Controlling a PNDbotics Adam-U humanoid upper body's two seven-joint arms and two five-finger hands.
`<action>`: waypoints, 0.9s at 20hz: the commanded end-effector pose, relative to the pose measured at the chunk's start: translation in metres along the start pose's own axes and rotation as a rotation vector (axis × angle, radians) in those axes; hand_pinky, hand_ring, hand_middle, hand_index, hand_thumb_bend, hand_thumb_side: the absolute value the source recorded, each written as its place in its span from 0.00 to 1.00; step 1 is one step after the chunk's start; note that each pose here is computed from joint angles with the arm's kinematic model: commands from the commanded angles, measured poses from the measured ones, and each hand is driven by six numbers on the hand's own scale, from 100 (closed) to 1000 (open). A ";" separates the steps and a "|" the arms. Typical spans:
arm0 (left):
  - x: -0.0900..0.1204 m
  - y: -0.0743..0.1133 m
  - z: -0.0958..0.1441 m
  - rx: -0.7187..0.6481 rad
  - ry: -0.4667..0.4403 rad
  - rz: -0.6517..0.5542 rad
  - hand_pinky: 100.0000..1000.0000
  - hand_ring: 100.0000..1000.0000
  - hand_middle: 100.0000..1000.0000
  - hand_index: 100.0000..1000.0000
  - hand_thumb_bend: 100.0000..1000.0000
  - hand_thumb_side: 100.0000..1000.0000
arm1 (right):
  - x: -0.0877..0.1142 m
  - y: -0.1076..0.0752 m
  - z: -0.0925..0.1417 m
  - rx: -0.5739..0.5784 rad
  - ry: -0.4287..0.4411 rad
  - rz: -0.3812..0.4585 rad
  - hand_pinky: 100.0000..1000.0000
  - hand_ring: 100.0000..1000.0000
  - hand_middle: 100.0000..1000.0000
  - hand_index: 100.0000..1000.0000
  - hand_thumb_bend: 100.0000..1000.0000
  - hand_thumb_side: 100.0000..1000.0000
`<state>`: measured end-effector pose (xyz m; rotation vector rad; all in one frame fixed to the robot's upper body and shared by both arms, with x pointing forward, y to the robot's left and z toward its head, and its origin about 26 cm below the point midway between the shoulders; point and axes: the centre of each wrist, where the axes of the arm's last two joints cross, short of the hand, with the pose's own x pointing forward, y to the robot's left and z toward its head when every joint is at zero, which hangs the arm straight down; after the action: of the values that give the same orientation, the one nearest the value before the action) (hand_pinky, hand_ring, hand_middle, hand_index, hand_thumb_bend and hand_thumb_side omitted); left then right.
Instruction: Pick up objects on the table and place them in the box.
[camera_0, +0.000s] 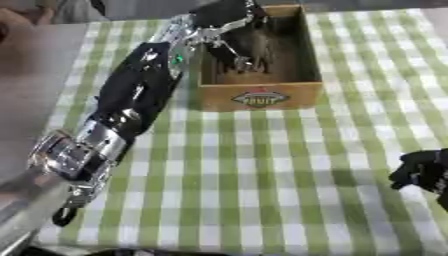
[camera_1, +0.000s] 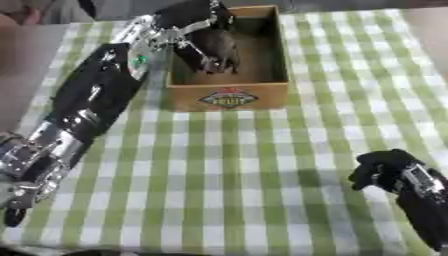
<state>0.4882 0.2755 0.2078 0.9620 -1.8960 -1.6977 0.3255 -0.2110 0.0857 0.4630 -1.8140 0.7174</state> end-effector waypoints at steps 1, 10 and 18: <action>-0.004 0.007 0.000 0.027 0.008 -0.045 0.40 0.08 0.10 0.80 0.31 0.00 | 0.007 -0.002 -0.004 0.009 -0.023 0.022 0.52 0.57 0.49 0.67 0.00 0.92; -0.003 -0.010 0.002 -0.140 -0.053 -0.074 0.55 0.37 0.35 0.87 0.38 0.18 | 0.007 -0.002 -0.004 0.009 -0.022 0.024 0.52 0.57 0.49 0.67 0.00 0.92; -0.007 -0.004 0.004 -0.270 -0.071 -0.054 0.78 0.83 0.83 0.94 0.51 0.40 | 0.007 -0.002 -0.003 0.005 -0.021 0.021 0.51 0.57 0.49 0.67 0.00 0.92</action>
<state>0.4904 0.2785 0.1853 0.8241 -1.6284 -1.9827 0.3262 -0.2099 0.0869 0.4649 -1.8166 0.7199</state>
